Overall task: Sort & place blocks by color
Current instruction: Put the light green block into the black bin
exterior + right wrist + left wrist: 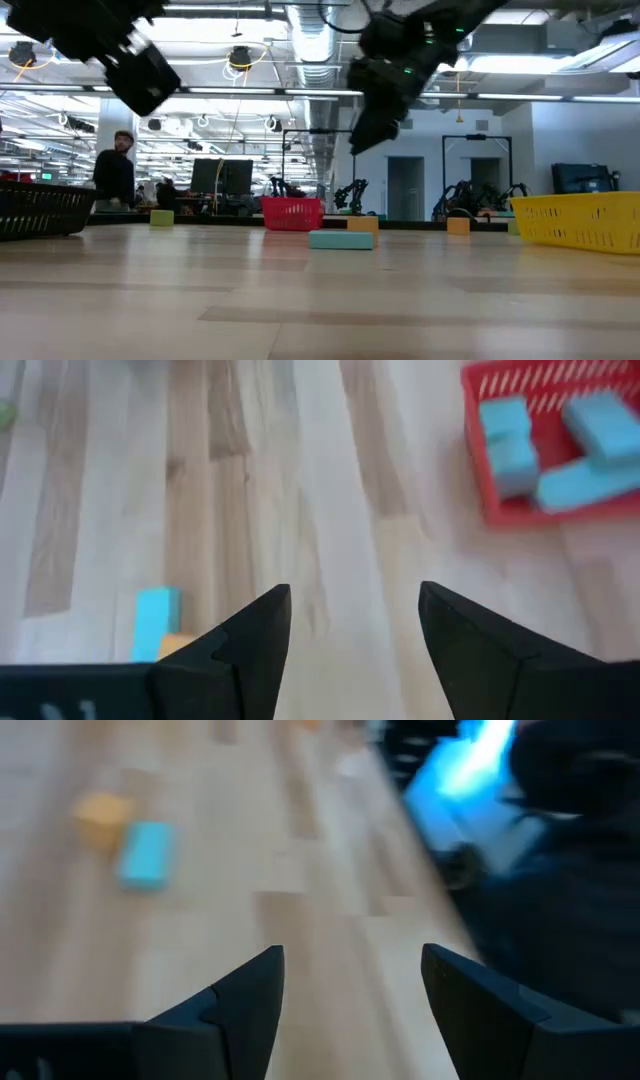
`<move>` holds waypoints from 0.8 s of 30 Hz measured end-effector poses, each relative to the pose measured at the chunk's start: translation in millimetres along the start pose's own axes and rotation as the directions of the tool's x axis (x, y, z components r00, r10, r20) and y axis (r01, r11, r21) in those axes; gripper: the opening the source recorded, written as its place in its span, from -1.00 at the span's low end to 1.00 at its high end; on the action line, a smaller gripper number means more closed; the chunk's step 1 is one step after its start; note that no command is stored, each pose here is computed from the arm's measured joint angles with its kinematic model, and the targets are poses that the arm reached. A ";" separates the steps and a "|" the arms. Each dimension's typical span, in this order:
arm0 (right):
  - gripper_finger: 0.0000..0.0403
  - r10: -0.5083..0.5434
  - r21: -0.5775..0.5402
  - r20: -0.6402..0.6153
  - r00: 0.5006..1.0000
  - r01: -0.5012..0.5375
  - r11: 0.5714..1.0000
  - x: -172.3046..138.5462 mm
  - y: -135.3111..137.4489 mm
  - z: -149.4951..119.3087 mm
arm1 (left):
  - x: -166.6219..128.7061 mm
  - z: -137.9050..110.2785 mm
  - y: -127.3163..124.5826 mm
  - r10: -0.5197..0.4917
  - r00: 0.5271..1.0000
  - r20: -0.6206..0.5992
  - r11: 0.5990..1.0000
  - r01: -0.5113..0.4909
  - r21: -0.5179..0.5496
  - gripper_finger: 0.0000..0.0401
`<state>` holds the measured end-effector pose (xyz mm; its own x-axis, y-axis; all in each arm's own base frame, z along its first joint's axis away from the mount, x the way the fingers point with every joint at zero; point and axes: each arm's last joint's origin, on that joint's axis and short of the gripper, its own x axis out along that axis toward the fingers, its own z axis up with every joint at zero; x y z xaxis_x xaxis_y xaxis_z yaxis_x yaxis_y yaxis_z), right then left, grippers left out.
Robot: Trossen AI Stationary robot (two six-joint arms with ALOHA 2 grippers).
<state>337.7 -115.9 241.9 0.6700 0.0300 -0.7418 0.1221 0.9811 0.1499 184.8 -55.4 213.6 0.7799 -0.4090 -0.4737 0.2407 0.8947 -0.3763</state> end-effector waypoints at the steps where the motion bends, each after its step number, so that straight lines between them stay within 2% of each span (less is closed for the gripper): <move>1: 0.19 0.003 0.009 0.010 1.000 -0.003 1.000 -1.4 4.6 -9.2 | 1.0 -0.9 -6.3 -0.024 1.000 0.003 1.000 0.024 -0.007 0.13; 4: 0.19 0.022 0.047 0.053 0.998 -0.025 0.999 -5.7 17.8 -33.4 | 2.1 -6.5 -22.1 -0.027 0.999 -0.029 0.995 0.023 -0.101 0.13; 7: 0.19 0.034 0.060 0.078 0.996 -0.039 0.997 -11.5 30.5 -49.5 | 0.9 -14.2 -34.6 -0.008 0.994 -0.105 0.972 -0.016 -0.234 0.13; 11: 0.19 -0.037 0.041 0.105 0.994 0.033 0.999 -20.2 44.9 -54.1 | -1.9 -14.1 -51.3 0.015 0.979 -0.204 0.933 -0.087 -0.350 0.13; 14: 0.19 -0.041 0.016 0.136 0.990 0.039 0.999 -24.4 54.6 -51.4 | -0.4 -8.3 -62.2 0.042 0.959 -0.280 0.902 -0.156 -0.402 0.13; 16: 0.19 -0.028 0.002 0.157 0.987 0.028 1.000 -25.9 60.2 -49.3 | 3.0 -6.4 -68.1 0.063 0.933 -0.355 0.873 -0.224 -0.434 0.13; 19: 0.19 -0.014 -0.014 0.161 0.987 0.017 1.000 -26.1 66.4 -49.2 | 11.8 -8.2 -74.4 0.069 0.862 -0.502 0.812 -0.341 -0.474 0.13; 22: 0.19 -0.006 -0.022 0.152 0.988 0.010 1.000 -25.0 69.7 -50.2 | 25.5 -12.9 -78.2 0.032 0.784 -0.621 0.749 -0.430 -0.504 0.13; 24: 0.19 -0.003 -0.027 0.143 0.990 0.007 1.000 -23.4 71.1 -51.1 | 35.0 -14.6 -80.6 -0.004 0.747 -0.665 0.725 -0.456 -0.516 0.13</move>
<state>293.2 -37.0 236.5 0.7672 -0.0005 -0.6414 0.1067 0.9862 0.1269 184.3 -144.5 215.7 0.1977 -0.4283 -0.8817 -0.4792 0.7424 -0.4681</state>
